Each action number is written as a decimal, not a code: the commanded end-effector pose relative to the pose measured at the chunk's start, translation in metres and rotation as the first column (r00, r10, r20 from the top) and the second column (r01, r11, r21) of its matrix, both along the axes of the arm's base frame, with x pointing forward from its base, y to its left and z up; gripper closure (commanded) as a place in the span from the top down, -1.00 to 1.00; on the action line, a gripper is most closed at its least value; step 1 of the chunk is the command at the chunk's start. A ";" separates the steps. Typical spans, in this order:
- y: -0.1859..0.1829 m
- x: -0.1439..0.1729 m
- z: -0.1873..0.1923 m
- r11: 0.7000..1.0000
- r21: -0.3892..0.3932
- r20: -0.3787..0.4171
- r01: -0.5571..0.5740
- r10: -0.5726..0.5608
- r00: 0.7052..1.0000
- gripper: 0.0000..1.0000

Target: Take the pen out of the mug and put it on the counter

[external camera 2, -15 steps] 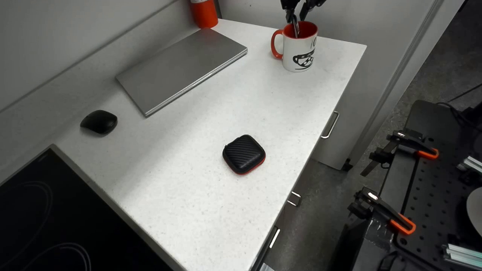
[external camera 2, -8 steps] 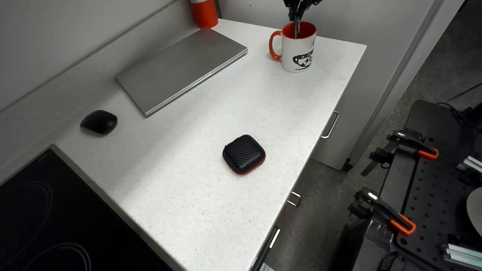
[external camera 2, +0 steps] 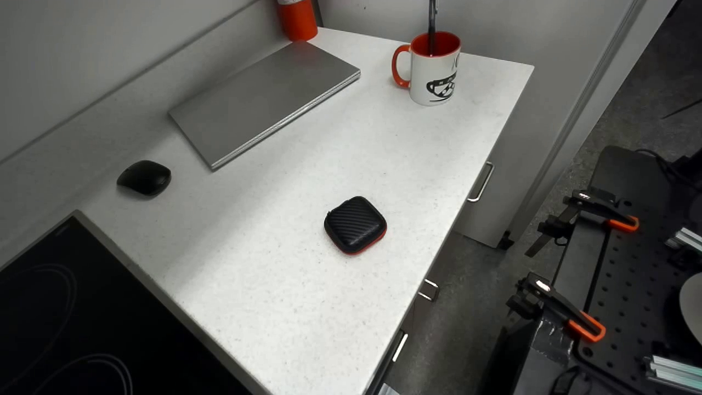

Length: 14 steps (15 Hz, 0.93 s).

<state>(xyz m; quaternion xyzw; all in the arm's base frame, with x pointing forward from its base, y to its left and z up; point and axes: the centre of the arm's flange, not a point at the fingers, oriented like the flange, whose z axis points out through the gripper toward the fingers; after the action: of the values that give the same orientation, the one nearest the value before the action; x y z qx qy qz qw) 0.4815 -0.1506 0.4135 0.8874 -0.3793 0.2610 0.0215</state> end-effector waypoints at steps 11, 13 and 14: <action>0.115 0.027 0.013 0.961 0.060 -0.114 -0.269 0.274 0.955 -0.92; 0.129 0.042 -0.014 0.947 0.055 -0.179 -0.317 0.322 0.930 -0.92; 0.135 0.050 -0.026 0.938 0.065 -0.210 -0.341 0.347 0.914 -0.92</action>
<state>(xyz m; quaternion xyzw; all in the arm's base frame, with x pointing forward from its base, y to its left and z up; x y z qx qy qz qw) 0.4976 -0.0255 0.4142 0.9478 -0.2522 0.1951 -0.0057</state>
